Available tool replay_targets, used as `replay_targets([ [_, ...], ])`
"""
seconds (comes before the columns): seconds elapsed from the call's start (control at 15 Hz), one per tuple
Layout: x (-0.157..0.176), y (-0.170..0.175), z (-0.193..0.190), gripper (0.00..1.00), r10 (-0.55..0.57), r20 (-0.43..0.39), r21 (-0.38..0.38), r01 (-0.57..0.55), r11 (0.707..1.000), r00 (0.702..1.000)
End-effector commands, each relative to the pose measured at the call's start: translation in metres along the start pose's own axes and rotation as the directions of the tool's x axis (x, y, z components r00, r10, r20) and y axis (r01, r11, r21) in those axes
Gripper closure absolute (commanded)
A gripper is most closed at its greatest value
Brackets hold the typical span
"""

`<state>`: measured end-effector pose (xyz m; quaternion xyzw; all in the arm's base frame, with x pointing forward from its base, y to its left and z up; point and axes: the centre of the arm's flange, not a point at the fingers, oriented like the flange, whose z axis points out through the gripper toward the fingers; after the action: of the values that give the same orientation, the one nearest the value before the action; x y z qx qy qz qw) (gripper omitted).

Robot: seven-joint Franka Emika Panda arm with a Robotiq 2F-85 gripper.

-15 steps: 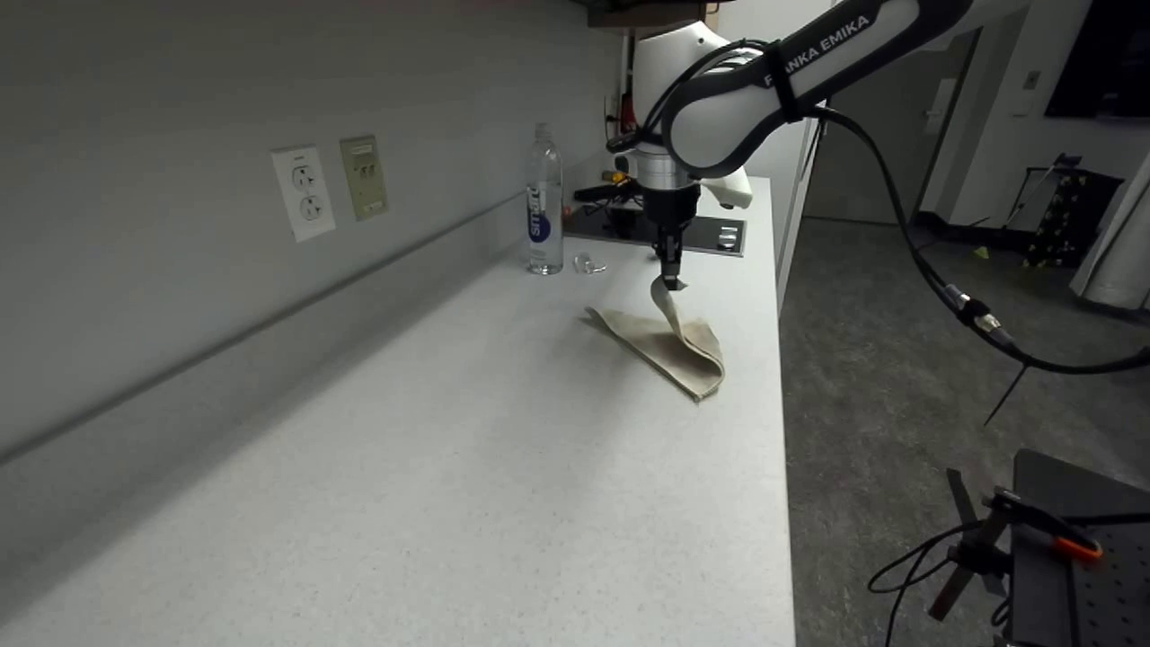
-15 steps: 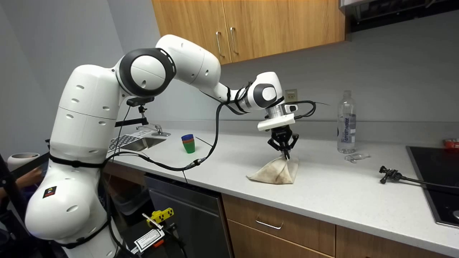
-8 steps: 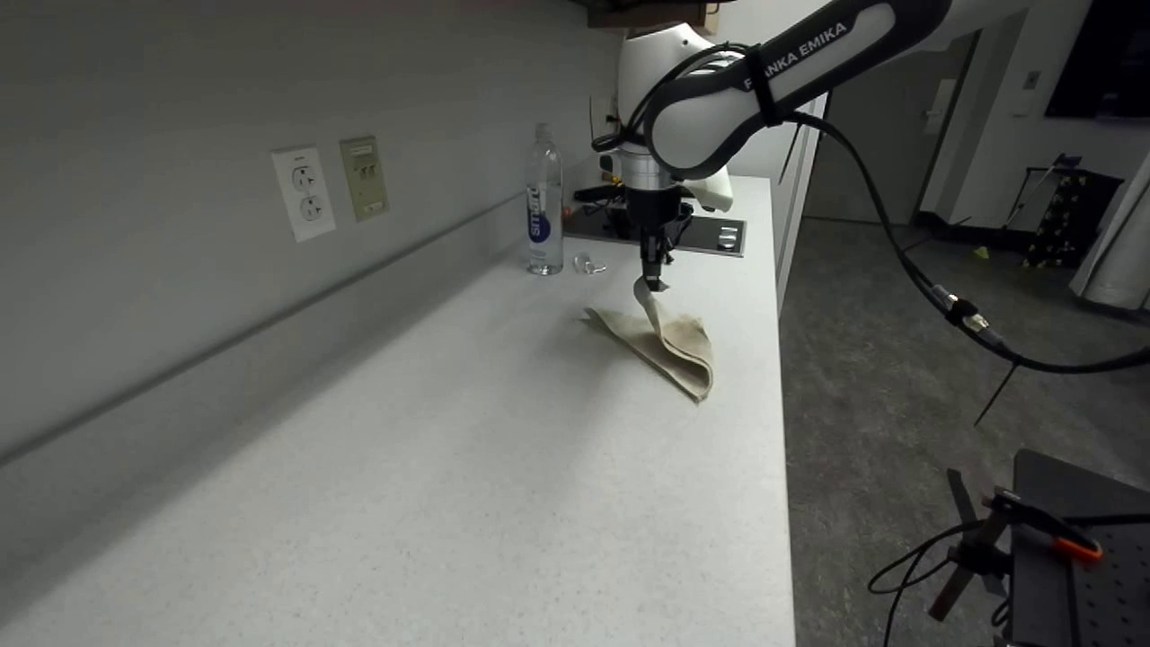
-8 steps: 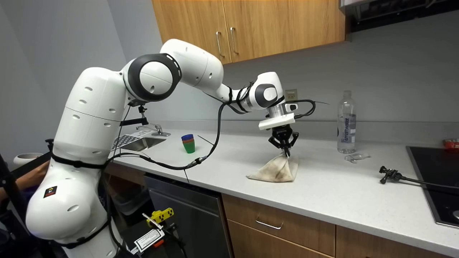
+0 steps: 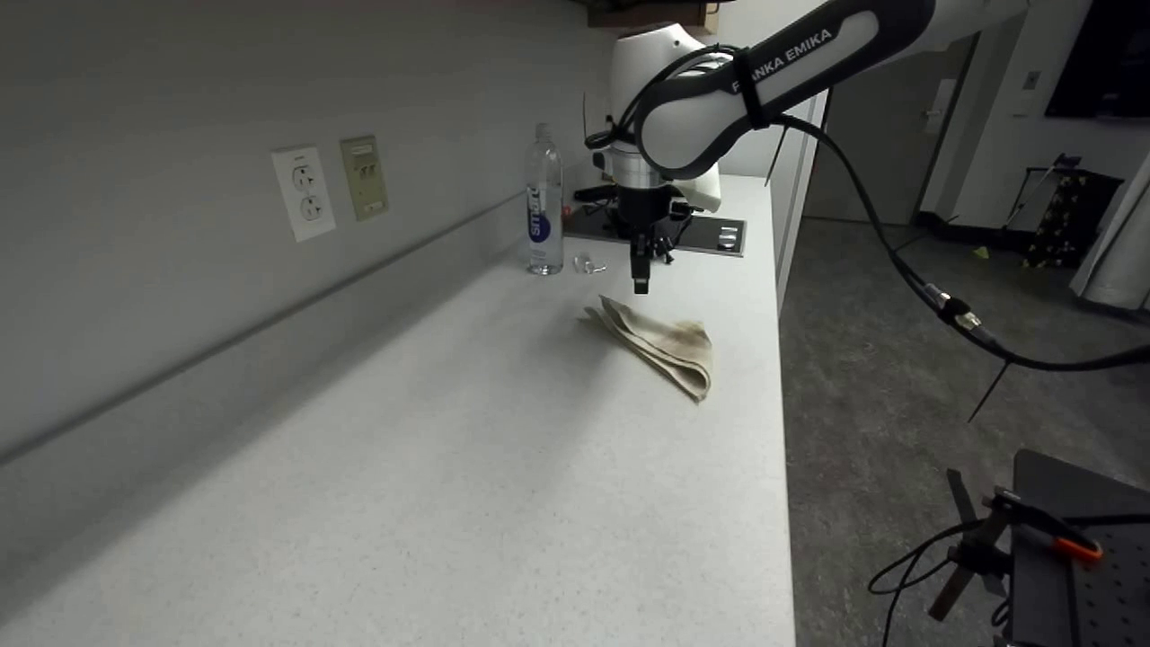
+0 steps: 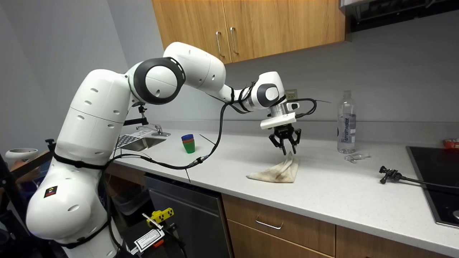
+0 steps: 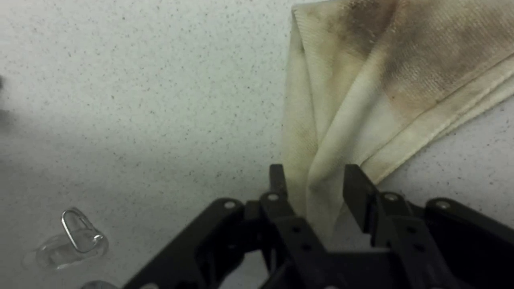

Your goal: Fold the cloth diagonally

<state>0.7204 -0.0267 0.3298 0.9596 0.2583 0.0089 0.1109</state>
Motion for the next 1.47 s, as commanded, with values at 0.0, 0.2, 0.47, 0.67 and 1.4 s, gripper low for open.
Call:
replay_targets([
  [0.0,0.004,-0.001,-0.012,0.26,0.013,-0.007,-0.006,-0.013,1.0,1.0],
  [0.2,-0.014,-0.003,-0.018,0.04,0.025,0.047,-0.001,-0.025,1.0,0.999],
  [0.47,-0.058,0.0,-0.032,0.0,0.033,0.107,0.016,-0.035,0.999,0.994],
  [0.67,-0.093,0.001,-0.05,0.0,0.048,0.106,0.05,-0.053,0.997,0.993],
  [1.4,-0.17,-0.045,-0.116,0.0,0.047,-0.15,0.206,-0.015,0.978,0.988],
])
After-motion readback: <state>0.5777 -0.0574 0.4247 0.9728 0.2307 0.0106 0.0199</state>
